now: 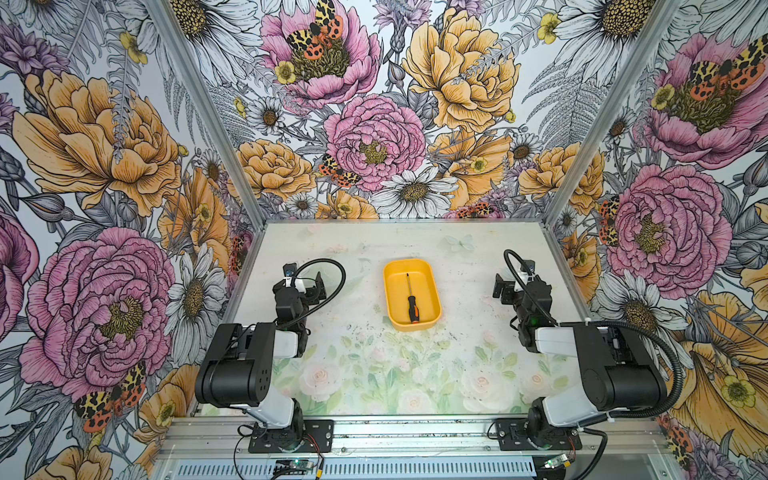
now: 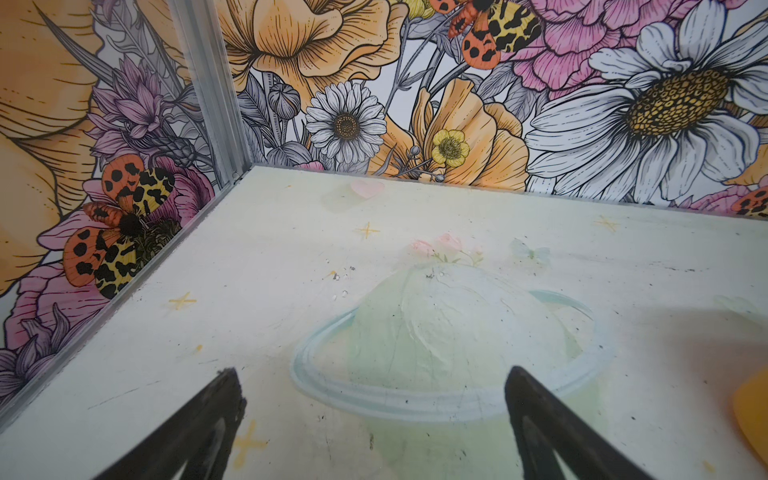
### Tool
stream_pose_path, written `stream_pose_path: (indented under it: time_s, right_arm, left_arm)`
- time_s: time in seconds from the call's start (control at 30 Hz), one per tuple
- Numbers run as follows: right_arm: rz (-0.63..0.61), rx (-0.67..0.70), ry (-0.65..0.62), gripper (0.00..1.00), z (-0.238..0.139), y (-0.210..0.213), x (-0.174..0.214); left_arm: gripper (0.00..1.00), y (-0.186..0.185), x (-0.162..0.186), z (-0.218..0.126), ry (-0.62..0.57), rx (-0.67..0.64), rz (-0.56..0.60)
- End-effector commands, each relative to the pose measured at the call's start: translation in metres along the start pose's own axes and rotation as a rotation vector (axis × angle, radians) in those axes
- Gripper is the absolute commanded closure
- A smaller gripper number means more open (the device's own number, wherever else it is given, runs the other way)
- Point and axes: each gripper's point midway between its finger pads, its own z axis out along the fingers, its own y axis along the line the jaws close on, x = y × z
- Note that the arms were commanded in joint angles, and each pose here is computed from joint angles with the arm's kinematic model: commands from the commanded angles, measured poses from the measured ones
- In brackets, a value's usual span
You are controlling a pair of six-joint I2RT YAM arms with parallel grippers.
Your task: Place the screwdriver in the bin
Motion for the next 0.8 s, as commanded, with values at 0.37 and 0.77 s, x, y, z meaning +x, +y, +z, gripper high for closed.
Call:
stream_pose_path:
  time_s: [0.37,0.77]
  right_arm:
    - [0.012,0.018,-0.014,0.01,0.0005,-0.0048,-0.0013]
    - [0.013,0.017,-0.012,0.01,0.0009,-0.0045,-0.0006]
  left_arm:
    - [0.01,0.0008,-0.0053,-0.0009,-0.017,-0.014,0.021]
    - [0.01,0.0007,-0.0058,-0.0010,-0.019,-0.015,0.023]
